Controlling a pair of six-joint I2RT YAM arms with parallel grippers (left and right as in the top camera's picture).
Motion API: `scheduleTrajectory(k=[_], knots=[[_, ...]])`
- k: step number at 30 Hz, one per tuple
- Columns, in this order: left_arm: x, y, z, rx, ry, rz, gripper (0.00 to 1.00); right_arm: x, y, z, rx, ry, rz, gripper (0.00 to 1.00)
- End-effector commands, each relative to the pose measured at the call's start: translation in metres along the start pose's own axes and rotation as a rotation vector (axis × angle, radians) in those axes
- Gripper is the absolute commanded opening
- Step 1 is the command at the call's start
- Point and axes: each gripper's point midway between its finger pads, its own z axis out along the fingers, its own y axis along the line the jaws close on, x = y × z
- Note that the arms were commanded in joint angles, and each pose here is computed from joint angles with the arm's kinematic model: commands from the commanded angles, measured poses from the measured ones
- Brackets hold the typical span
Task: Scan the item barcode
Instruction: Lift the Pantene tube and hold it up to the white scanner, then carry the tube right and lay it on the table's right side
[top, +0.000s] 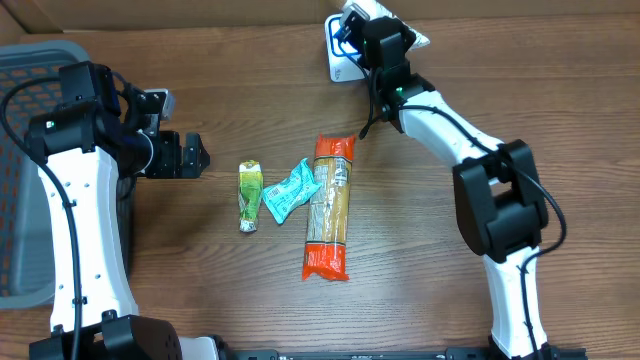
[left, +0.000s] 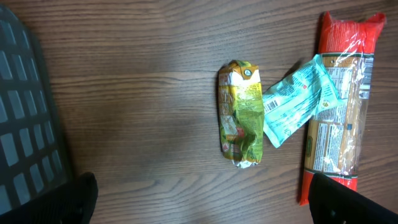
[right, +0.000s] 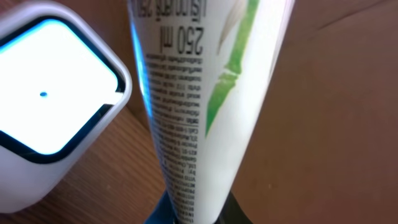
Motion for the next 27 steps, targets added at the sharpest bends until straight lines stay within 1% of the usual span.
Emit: scheduleTrajectory(k=[1, 12, 27], knots=[[-0.002, -0.004, -0.003, 0.013, -0.015, 0.027, 0.99, 0.006, -0.024, 0.005, 0.119, 0.055, -0.036, 0.04], [-0.002, -0.004, -0.003, 0.013, -0.014, 0.027, 0.99, 0.009, -0.016, 0.008, 0.113, 0.059, -0.040, 0.04], [-0.002, -0.004, -0.003, 0.013, -0.015, 0.027, 1.00, -0.007, -0.003, 0.000, 0.101, 0.034, -0.049, 0.03]])
